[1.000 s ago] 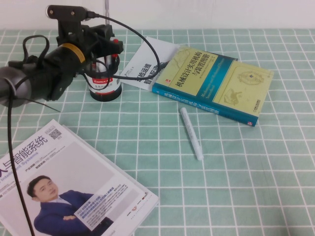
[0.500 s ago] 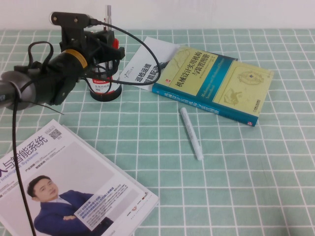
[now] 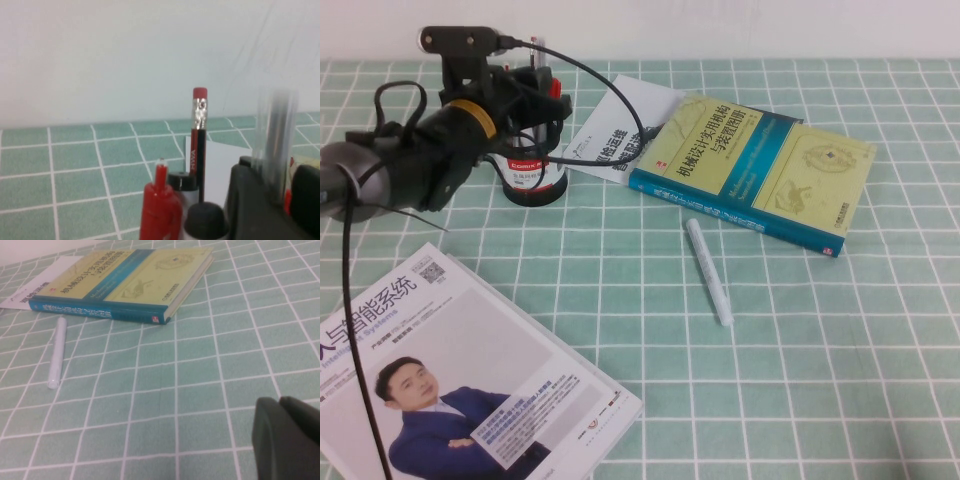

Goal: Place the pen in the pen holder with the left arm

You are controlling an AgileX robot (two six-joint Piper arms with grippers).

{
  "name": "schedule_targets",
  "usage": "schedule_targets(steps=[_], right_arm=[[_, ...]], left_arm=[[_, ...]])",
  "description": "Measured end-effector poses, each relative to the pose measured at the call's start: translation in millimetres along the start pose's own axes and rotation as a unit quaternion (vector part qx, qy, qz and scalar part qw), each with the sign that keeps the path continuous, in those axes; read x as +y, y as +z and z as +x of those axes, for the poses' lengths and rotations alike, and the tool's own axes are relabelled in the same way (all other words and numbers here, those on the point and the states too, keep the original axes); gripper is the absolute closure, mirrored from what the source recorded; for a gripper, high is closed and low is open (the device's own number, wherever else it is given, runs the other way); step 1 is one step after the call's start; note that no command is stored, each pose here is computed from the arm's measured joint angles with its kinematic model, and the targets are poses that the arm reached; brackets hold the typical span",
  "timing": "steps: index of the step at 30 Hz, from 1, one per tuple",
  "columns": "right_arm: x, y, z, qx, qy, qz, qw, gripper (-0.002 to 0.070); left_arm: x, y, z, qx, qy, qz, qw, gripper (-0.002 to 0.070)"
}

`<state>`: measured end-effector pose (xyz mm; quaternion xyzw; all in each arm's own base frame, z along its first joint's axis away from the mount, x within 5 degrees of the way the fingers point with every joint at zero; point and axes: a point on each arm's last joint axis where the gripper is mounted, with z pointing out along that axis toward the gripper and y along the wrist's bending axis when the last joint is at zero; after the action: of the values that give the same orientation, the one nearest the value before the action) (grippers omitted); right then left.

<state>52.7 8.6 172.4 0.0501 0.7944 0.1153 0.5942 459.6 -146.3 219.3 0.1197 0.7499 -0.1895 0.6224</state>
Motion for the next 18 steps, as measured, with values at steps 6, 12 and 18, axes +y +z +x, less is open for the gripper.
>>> schedule_targets(steps=[6, 12, 18], right_arm=[[0, 0, 0, 0.0, 0.0, 0.0, 1.0, 0.0696], [0, 0, 0, 0.0, 0.001, 0.0, 1.0, 0.0696], [0, 0, 0, 0.0, 0.001, 0.0, 1.0, 0.0696]], left_arm=[[-0.7, -4, -9, 0.002, -0.005, -0.006, 1.0, 0.0432], [-5.1, -21, -42, -0.009, 0.002, -0.017, 1.0, 0.0423], [-27.1, -71, -102, -0.023, 0.066, -0.025, 0.997, 0.0565]])
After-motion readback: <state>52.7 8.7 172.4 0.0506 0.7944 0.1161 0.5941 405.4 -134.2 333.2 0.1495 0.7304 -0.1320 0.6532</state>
